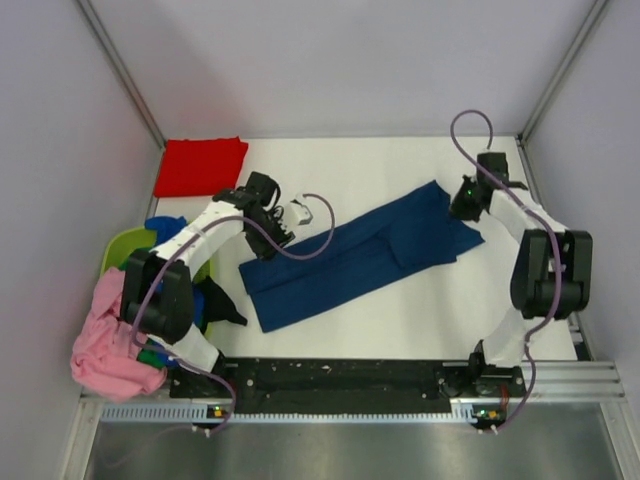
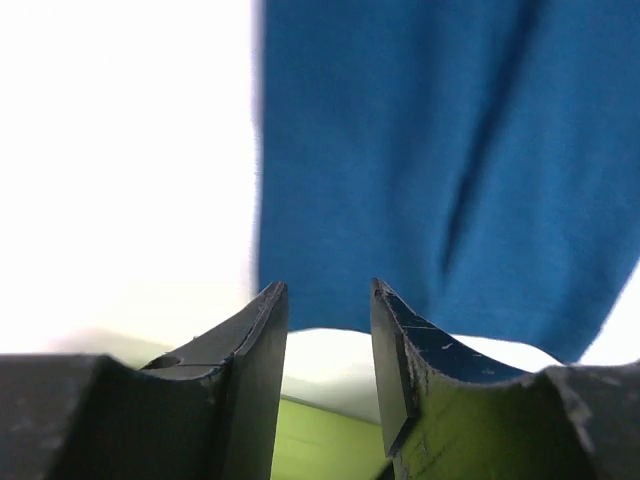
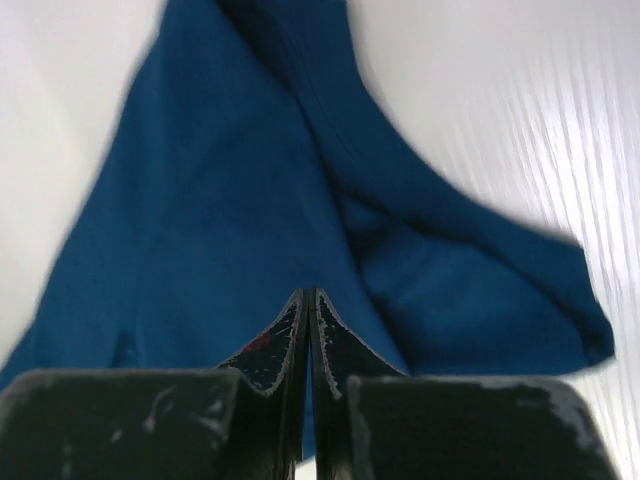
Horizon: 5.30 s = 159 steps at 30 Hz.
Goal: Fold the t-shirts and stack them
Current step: Rotate the tshirt 90 degrees, then grab the bottom of the folded rectangular tshirt with both arms, then fold the folded rectangular tshirt in 1/3 of the way, then grab one side of the 2/3 rectangular tshirt with both arms
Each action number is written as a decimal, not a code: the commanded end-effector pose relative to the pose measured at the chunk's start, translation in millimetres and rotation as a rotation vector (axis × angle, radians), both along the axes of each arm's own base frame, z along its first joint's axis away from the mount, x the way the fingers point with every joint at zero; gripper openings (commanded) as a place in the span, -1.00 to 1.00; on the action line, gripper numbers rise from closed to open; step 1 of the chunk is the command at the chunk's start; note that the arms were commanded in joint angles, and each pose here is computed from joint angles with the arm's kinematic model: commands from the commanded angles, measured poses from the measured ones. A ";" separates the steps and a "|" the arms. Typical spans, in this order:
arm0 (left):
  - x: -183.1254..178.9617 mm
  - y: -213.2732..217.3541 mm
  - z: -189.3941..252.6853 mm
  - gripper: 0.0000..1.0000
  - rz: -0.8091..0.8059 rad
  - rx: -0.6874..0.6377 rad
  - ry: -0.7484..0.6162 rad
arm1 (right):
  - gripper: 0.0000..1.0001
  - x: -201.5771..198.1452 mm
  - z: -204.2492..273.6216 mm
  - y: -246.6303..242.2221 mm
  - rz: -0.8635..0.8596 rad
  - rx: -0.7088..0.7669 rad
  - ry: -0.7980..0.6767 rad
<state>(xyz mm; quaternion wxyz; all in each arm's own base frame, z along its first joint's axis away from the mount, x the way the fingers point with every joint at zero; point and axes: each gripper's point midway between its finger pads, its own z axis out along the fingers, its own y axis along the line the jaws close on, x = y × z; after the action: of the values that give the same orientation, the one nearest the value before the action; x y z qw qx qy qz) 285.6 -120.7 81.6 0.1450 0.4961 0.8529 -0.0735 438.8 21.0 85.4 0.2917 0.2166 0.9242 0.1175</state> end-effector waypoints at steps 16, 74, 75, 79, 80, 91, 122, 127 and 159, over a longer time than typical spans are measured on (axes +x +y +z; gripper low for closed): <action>-93.9 -34.5 -65.2 -0.18 -0.283 -0.080 0.190 | -0.89 103.5 -51.5 25.1 0.101 0.174 0.041; -142.2 -124.0 11.4 -1.00 -0.598 -0.236 0.062 | -1.00 -302.8 6.2 198.8 1.960 -0.493 -0.706; -125.8 -125.3 18.1 -1.00 -0.540 -0.246 0.050 | -1.00 -288.2 12.6 197.6 1.901 -0.510 -0.708; -61.6 -133.3 26.6 -1.00 -0.356 -0.245 0.015 | -1.00 -223.8 31.4 182.1 1.650 -0.569 -0.700; -43.6 -135.7 28.3 -1.00 -0.317 -0.237 -0.003 | -1.00 -208.4 36.4 179.4 1.593 -0.576 -0.703; 100.5 -166.2 19.5 -1.00 -0.151 -0.153 -0.067 | -1.00 -84.9 26.2 121.9 1.230 -0.782 -0.672; 238.4 -170.1 47.6 -0.04 0.177 -0.221 -0.410 | 0.09 39.2 53.4 52.5 0.729 -0.945 -0.575; 171.8 -181.8 72.0 -0.04 -0.099 -0.385 -0.317 | 0.13 -32.6 69.1 101.8 1.007 -0.759 -0.794; 8.2 -151.6 -57.6 -1.00 -0.621 -0.085 -0.141 | 0.40 -224.9 -38.6 159.6 1.911 -0.766 -0.557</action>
<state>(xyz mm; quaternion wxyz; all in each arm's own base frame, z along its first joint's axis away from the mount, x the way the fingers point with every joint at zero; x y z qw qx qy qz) 292.6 -278.0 23.9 0.1936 0.7322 0.6379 -0.1394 236.7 176.7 39.7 0.3339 -0.7224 0.6052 0.0196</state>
